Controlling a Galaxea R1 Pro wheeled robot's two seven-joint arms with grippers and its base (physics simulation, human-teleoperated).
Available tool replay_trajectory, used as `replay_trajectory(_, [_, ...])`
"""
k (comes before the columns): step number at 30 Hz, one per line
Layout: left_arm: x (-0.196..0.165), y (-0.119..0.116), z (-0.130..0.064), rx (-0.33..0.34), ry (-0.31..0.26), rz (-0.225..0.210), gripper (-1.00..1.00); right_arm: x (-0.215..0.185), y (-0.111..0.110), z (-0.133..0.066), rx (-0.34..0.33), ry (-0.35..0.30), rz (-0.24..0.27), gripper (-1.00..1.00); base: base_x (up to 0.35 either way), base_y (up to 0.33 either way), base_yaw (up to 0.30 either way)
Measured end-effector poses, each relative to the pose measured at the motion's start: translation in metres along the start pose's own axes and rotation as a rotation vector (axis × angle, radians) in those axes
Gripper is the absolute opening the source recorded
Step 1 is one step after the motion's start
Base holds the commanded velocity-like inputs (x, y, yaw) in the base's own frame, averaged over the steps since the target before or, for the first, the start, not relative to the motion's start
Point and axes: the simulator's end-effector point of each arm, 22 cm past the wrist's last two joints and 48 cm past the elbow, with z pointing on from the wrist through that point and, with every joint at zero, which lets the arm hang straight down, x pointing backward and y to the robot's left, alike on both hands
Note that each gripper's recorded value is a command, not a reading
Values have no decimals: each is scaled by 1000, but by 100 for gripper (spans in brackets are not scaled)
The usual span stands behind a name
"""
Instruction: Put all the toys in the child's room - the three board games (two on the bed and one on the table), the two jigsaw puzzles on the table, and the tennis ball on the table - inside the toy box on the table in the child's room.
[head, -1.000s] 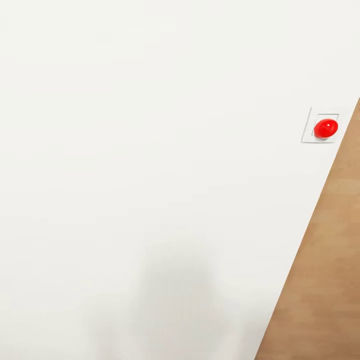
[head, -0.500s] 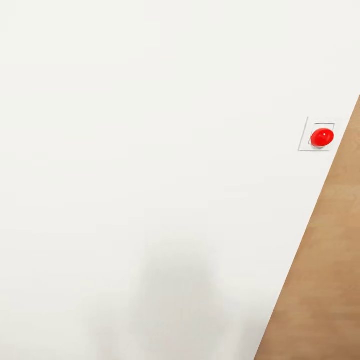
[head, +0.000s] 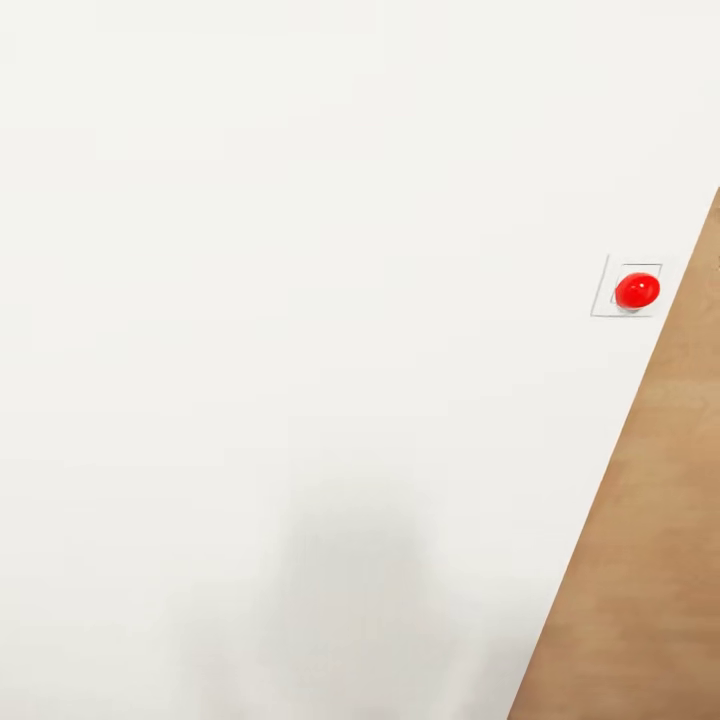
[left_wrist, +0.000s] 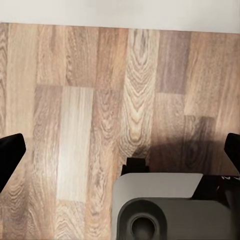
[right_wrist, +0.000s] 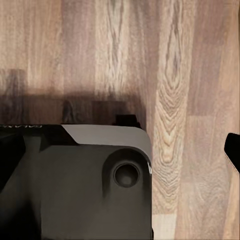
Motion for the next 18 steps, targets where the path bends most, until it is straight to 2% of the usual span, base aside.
replay_trajectory(4, [-1, 1, -5, 4, 0, 1, 100, -15, 2, -6, -7, -69, 6, 100, 0, 0, 0])
replay_trajectory(10, [-2, -2, -12, 28, 2, -1, 100, -25, 15, -15, -21, -118, 16, 100, 0, 0, 19])
replay_trajectory(18, [-3, -14, -21, 77, 4, 2, 100, -26, 29, -26, -38, -126, 20, 100, 0, 0, 225])
